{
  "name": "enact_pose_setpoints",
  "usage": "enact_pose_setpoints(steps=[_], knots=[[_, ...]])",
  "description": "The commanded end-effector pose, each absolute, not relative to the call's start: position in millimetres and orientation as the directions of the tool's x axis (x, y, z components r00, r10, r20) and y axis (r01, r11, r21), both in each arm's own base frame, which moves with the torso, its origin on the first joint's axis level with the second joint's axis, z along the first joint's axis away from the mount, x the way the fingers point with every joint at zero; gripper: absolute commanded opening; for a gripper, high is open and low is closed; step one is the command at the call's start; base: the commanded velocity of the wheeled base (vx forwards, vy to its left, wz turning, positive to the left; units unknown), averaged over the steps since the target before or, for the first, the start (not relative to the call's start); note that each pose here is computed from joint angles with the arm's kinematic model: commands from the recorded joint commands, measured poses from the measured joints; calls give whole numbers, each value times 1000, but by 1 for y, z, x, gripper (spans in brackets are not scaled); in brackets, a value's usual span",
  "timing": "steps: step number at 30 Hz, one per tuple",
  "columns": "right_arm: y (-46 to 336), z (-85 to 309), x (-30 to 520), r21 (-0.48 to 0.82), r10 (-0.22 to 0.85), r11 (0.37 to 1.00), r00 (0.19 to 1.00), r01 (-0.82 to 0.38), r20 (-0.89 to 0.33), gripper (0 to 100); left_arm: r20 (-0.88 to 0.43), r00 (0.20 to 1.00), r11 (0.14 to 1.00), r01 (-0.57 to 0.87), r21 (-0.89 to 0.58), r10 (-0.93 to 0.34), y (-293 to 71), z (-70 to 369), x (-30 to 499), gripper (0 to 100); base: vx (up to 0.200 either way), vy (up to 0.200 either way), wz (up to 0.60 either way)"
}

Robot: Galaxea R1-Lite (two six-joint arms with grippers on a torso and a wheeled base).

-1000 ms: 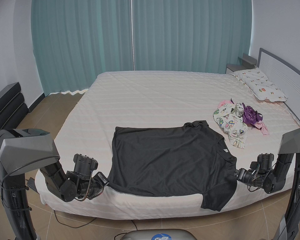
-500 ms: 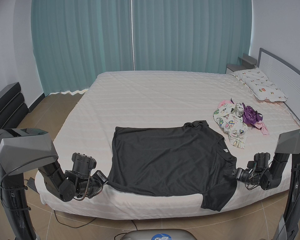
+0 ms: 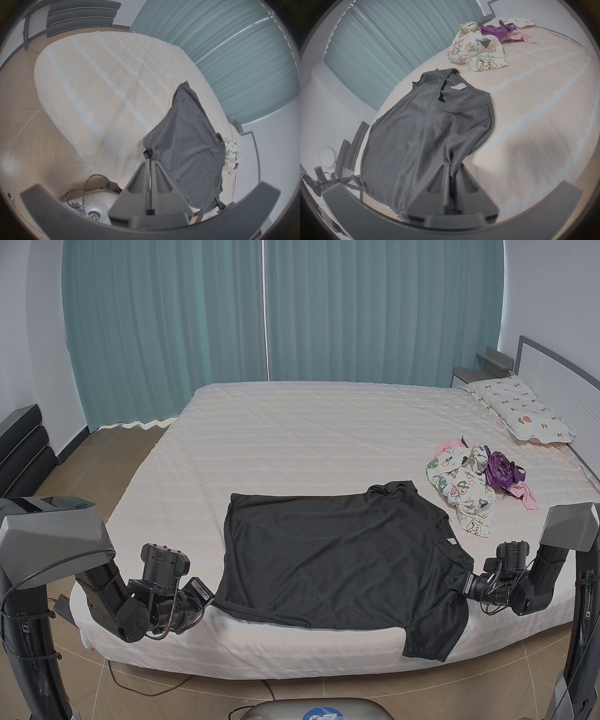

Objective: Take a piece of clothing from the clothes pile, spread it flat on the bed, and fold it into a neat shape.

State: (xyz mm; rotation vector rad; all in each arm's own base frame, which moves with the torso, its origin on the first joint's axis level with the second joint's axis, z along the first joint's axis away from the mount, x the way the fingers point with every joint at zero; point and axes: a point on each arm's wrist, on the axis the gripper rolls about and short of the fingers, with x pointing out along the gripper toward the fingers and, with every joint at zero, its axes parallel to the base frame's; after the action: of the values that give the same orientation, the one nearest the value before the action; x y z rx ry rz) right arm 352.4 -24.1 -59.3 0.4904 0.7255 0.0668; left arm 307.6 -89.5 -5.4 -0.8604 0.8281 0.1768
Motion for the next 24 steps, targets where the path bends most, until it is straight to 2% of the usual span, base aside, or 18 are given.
enact_pose_setpoints(steps=[1,9,14,24], knots=[[-26,-55,356,457,220,883,770,103,-599,0,-706,687,653,-457,-604,-171,-87,-5,309,0,0,0,0],[-29,-42,370,459,210,887,837,53,-504,0,-673,721,618,-455,-641,-167,-82,-1,315,0,0,0,0],[-17,-34,386,449,224,894,872,-6,-435,0,-656,738,605,-453,-655,-158,-77,-1,318,0,0,0,0],[-8,-42,401,438,226,899,889,-33,-397,0,-662,719,601,-438,-669,-212,-77,-1,316,0,0,0,0]])
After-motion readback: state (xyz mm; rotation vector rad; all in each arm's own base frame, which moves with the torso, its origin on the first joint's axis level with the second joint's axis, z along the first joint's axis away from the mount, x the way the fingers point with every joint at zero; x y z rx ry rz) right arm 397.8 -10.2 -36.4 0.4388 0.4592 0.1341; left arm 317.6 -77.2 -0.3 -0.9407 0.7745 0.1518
